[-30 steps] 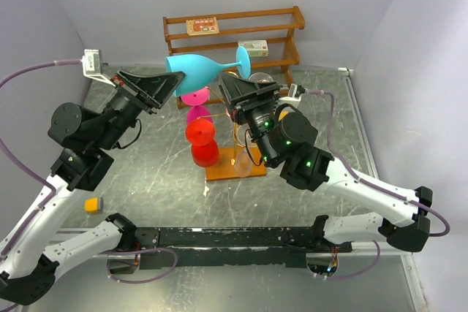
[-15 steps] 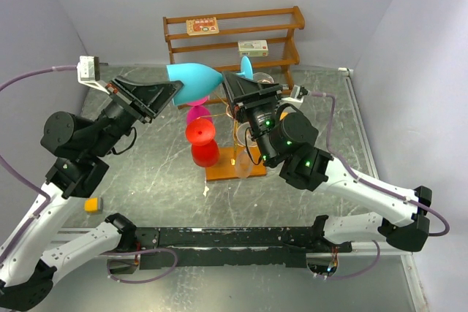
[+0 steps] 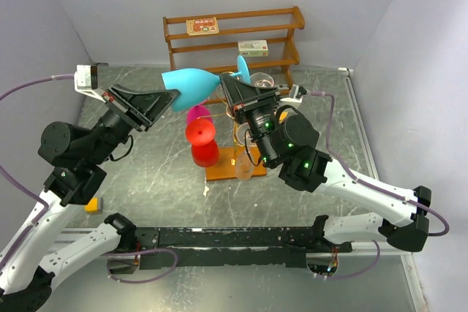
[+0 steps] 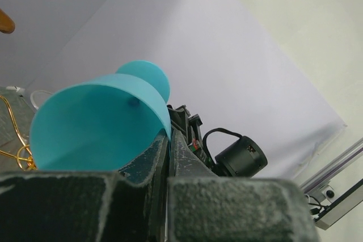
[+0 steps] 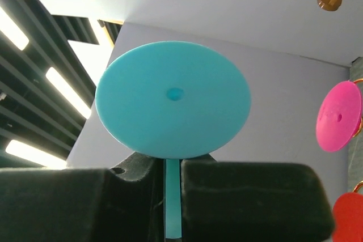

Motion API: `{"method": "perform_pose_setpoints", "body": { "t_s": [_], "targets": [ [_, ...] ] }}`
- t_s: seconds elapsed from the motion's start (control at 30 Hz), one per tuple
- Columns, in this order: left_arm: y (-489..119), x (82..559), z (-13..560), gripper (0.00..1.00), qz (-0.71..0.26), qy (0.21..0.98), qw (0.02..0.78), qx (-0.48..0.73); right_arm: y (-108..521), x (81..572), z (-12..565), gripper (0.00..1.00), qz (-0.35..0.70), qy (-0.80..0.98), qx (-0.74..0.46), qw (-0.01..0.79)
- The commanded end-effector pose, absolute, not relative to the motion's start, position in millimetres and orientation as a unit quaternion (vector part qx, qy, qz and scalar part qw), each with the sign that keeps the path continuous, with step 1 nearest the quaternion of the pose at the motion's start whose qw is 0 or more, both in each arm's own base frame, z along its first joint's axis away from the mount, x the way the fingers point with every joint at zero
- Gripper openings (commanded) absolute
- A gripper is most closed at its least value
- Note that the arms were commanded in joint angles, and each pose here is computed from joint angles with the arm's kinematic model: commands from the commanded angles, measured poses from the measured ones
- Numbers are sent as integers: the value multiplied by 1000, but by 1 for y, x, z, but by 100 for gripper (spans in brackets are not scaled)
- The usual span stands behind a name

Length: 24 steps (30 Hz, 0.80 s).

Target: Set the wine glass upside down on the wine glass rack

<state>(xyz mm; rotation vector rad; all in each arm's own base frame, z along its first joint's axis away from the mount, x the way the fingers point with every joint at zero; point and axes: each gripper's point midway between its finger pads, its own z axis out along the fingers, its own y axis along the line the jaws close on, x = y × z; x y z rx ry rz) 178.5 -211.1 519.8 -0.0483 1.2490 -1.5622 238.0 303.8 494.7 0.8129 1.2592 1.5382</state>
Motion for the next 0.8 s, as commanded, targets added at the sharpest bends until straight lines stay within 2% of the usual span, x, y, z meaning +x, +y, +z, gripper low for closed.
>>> {"method": "perform_pose_setpoints", "body": {
  "t_s": [0.0,0.1,0.23,0.33,0.5,0.77],
  "targets": [
    [-210,171,510,15,-658,543,521,-21,289,230,517,0,647,481,319,498],
    [-206,171,509,29,-648,550,526,-29,287,227,522,0,647,471,293,523],
    [-198,171,508,56,-630,562,535,-40,284,220,537,0,641,453,245,570],
    [-189,169,508,68,-613,569,546,-49,279,213,548,0,632,435,205,608],
    [-170,160,509,74,-587,578,563,-63,279,202,562,0,602,419,127,668],
    [-144,125,540,72,-593,542,594,-48,328,178,575,0,561,382,-65,731]
  ]
}}
